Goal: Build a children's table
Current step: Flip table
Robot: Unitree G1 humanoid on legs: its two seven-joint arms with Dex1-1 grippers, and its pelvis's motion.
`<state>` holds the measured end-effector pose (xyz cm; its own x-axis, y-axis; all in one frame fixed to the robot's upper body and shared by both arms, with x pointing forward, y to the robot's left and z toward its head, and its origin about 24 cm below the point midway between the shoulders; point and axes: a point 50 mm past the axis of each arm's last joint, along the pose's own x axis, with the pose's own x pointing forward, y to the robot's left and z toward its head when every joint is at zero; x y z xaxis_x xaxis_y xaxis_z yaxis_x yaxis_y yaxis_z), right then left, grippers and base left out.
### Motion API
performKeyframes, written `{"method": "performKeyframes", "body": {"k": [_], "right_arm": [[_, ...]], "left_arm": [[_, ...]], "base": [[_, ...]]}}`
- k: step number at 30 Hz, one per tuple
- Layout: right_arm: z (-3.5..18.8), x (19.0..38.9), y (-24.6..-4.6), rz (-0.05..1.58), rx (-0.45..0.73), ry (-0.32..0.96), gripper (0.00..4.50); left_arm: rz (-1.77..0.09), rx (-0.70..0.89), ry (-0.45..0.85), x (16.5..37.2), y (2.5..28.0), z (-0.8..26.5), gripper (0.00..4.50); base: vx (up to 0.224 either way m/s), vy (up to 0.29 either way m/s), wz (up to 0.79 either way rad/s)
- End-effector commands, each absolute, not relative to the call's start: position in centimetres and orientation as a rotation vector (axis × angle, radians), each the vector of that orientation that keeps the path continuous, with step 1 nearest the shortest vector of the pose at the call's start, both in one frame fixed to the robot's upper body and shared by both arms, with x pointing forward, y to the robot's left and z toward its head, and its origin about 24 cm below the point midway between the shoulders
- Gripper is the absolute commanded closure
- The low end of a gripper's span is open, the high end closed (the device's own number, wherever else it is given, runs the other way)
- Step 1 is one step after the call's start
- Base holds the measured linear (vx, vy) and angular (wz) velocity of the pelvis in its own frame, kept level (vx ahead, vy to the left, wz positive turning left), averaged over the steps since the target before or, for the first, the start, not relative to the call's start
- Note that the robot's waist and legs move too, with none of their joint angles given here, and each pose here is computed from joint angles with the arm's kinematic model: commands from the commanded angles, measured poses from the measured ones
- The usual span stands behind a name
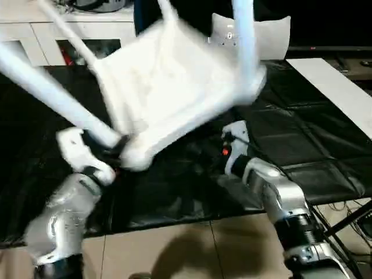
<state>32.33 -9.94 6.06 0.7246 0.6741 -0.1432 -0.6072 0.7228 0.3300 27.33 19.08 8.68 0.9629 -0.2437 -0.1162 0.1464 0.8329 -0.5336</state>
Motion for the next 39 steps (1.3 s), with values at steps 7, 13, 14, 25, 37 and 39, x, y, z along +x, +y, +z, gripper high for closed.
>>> {"method": "performKeyframes", "body": {"k": [7, 13, 14, 25, 37, 39], "right_arm": [[9.0, 33.2, -9.2, 0.769, 0.55, 0.118, 0.0], [8.8, 33.7, -9.1, 0.738, 0.59, 0.132, 0.0], [8.8, 33.7, -9.1, 0.738, 0.59, 0.132, 0.0], [9.3, 36.1, -9.0, 0.591, 0.908, 0.129, 0.0], [9.3, 36.0, -8.6, 0.644, 1.039, 0.135, 0.87], [9.2, 36.0, -8.6, 0.639, 1.041, 0.152, 0.98]], "left_arm": [[-0.398, -0.543, 0.203, 26.9, 16.9, 9.4, 2.42], [-0.436, -0.519, 0.212, 26.9, 16.6, 9.4, 2.42], [-0.436, -0.519, 0.212, 26.9, 16.6, 9.4, 2.42], [-0.642, -0.447, 0.218, 26.0, 15.1, 10.1, 2.42], [-0.708, -0.364, 0.23, 25.7, 14.9, 10.0, 2.42], [-0.703, -0.354, 0.229, 25.7, 15.0, 10.0, 2.42]], "base": [[0.0, 0.0, 0.0], [0.0, 0.0, 0.0], [0.0, 0.0, 0.0], [0.0, 0.0, 0.0], [0.0, 0.0, 0.0], [0.0, 0.0, 0.0]]}}
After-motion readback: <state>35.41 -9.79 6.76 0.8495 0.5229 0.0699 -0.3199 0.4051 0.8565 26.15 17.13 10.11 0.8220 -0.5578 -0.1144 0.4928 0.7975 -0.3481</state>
